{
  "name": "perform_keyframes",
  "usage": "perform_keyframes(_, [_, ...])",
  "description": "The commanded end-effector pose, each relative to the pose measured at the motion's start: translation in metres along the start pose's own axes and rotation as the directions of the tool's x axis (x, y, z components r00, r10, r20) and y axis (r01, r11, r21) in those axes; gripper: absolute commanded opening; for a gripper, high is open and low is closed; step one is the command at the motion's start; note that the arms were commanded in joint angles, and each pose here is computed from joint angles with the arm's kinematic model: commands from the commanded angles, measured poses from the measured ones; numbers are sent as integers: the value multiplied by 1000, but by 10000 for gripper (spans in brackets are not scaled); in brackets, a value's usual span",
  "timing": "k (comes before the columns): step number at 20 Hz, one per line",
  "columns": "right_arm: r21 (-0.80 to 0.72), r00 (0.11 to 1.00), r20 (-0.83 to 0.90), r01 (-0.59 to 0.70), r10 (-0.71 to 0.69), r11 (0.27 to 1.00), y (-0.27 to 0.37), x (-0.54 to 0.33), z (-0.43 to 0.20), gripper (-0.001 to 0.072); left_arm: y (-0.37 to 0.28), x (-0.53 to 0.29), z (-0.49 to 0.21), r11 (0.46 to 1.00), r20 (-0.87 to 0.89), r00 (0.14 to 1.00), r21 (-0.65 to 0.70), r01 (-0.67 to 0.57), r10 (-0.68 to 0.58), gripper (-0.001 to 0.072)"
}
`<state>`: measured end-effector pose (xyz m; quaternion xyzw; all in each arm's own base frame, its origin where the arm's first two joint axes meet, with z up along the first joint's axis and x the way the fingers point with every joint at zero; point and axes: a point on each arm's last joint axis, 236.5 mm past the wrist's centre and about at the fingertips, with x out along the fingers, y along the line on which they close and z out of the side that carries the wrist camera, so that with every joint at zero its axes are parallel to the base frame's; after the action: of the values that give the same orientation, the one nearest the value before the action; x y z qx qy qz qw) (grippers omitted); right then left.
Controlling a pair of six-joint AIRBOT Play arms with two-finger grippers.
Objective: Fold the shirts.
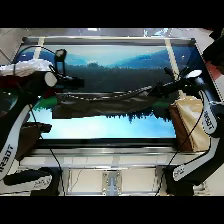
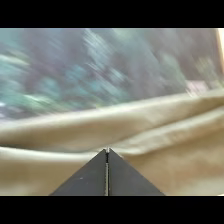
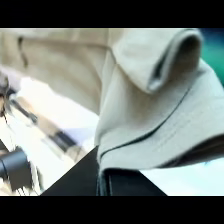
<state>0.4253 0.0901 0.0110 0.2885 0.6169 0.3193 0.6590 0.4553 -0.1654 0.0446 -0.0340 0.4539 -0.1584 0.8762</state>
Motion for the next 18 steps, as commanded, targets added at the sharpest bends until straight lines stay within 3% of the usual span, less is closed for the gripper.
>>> perform_keyframes(1, [-65,998,-53,41,-44,997,44,-42,-38,8,-67,34,-47,992,-146,985,78,99,-87,10])
perform_keyframes(7, [-138,986,56,165,-158,977,94,-98,-73,8,-178,68,-108,938,-221,958,251,240,-186,9])
perform_keyframes(9, [-155,983,77,174,-164,972,108,-97,-75,7,-211,75,-126,923,-242,937,229,309,-253,9])
perform_keyframes(13, [-231,983,107,173,-151,958,134,-68,-60,8,-269,70,-154,833,-306,832,171,526,-463,9])
perform_keyframes(18, [-370,987,111,146,-112,918,184,-17,-57,7,-251,98,-165,857,-337,831,110,503,-444,10])
